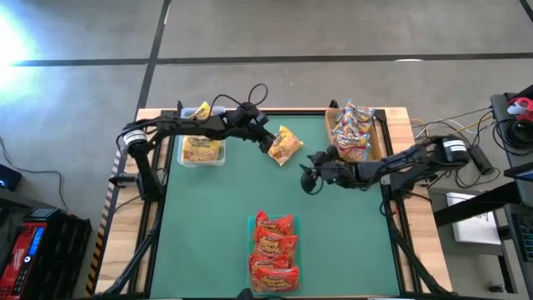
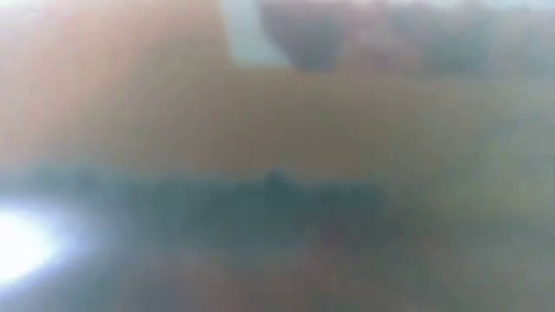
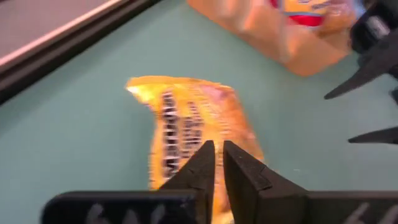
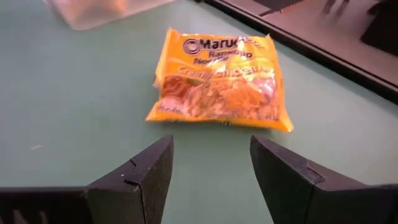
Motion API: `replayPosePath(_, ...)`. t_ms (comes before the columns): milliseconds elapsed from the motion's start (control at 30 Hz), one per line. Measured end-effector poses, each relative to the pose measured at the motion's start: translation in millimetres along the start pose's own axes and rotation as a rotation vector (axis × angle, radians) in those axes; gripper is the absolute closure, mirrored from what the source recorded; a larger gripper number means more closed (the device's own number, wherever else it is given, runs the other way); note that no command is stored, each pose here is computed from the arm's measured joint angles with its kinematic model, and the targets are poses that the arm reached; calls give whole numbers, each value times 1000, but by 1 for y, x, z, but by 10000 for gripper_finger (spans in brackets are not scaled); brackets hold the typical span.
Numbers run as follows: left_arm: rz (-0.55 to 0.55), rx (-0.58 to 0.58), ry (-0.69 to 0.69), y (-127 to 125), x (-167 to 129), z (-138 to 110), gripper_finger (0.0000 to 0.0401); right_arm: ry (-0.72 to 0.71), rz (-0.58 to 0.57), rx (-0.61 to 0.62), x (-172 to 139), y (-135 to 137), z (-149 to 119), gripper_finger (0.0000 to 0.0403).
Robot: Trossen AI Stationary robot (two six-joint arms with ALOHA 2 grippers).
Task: Sort Maruchan noodles
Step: Put the yellow noodle pack into the transparent bin
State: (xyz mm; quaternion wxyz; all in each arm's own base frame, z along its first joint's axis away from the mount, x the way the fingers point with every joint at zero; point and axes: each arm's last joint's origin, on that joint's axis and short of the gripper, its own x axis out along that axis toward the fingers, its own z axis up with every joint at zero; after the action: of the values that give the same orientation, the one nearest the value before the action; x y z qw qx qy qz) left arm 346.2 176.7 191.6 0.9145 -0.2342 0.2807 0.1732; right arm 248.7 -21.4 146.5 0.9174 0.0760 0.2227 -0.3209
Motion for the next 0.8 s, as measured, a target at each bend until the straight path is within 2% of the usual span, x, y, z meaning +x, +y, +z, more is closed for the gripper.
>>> replayPosePath(300,93,-28,17,25,9,-5,319,-11,-60,-19,37,-8,7,200)
replayPosePath(500,64,-24,32,29,14,-8,283,-7,-107,5,52,-19,9,200)
replayPosePath(667,35,-18,16,31,21,-10,269,-77,-19,74,67,-25,12,200)
replayPosePath(800,25,-11,-2,33,24,-9,268,-86,-5,96,79,-33,5,200)
